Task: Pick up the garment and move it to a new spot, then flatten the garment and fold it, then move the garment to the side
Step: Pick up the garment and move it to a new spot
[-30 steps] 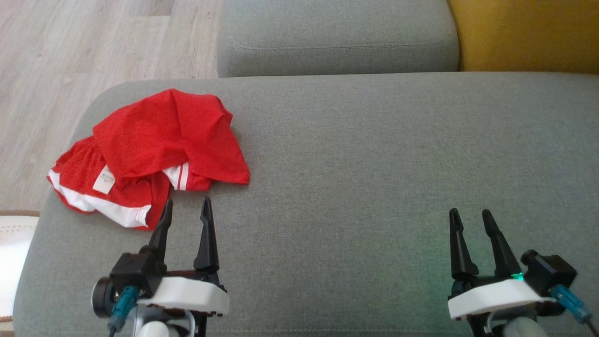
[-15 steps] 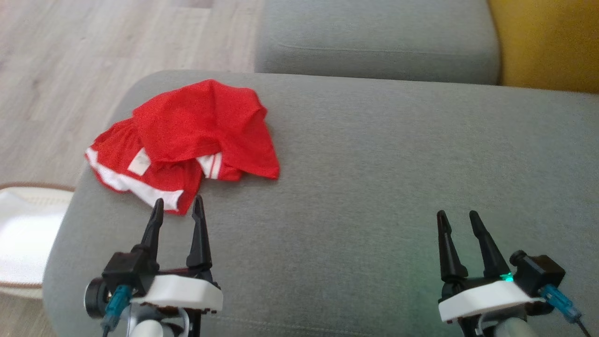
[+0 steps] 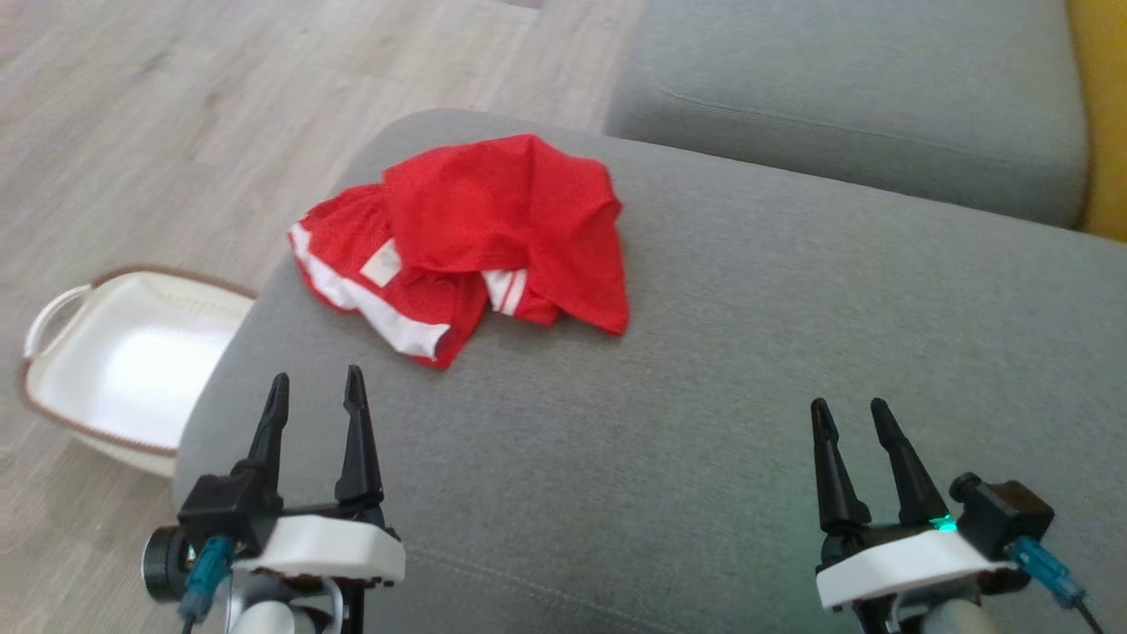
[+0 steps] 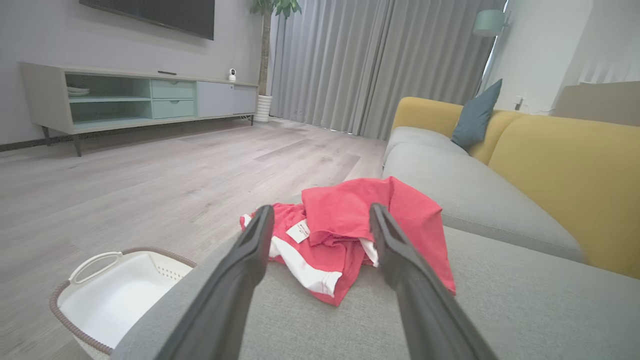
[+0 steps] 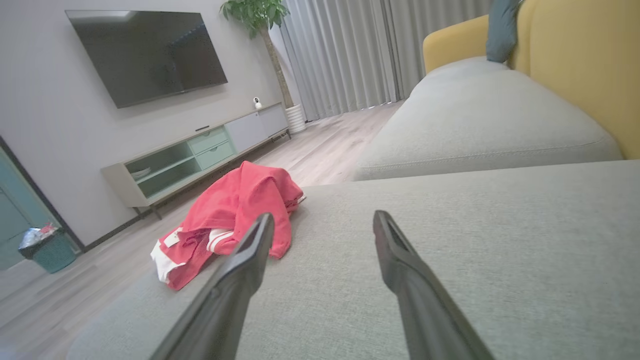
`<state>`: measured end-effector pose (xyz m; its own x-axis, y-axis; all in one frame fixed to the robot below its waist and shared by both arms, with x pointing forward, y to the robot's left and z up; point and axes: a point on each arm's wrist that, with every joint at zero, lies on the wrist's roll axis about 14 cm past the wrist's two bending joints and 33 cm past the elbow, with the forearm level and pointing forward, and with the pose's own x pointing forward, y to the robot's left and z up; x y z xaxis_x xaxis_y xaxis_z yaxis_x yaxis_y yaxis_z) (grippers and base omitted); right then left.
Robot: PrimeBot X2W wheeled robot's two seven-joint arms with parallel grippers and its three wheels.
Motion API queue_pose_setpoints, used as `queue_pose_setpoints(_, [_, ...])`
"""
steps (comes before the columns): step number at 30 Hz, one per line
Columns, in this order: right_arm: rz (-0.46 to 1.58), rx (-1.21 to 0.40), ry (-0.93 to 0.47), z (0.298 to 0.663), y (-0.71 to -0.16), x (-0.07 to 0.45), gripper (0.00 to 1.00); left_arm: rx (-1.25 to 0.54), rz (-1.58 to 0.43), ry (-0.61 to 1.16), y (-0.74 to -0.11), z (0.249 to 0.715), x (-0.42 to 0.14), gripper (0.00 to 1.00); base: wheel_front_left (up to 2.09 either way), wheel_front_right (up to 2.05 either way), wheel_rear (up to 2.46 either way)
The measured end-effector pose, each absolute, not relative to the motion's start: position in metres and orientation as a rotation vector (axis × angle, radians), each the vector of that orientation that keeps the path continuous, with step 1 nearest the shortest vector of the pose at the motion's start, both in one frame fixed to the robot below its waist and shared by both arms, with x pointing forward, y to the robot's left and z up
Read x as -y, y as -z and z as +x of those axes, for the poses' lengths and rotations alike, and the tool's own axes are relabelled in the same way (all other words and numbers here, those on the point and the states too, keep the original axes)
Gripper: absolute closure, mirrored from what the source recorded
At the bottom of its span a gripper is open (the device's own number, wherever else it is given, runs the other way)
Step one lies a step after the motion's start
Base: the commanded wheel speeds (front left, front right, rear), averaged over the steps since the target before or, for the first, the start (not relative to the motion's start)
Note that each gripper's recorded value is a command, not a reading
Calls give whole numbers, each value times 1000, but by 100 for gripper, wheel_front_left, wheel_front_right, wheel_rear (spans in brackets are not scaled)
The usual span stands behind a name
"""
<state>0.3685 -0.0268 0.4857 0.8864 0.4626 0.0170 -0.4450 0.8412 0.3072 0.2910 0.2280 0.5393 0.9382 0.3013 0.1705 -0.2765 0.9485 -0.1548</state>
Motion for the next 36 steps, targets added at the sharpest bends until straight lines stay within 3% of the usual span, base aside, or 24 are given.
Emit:
queue_pose_setpoints(10, [312, -71, -576, 367, -488, -6, 0, 201, -84, -382, -539, 268, -250, 0, 0, 0, 0])
queue_pose_setpoints(22, [316, -73, -555, 367, -486, 1, 0, 208, -81, -383, -542, 272, -252, 0, 0, 0, 0])
queue_pose_setpoints(30, [321, -67, -487, 375, -482, 23, 0, 196, -70, -349, -542, 293, -257, 0, 0, 0, 0])
queue_pose_setpoints(36, [314, -42, -408, 396, -481, 48, 0, 210, -13, -275, -554, 343, -265, 0, 0, 0, 0])
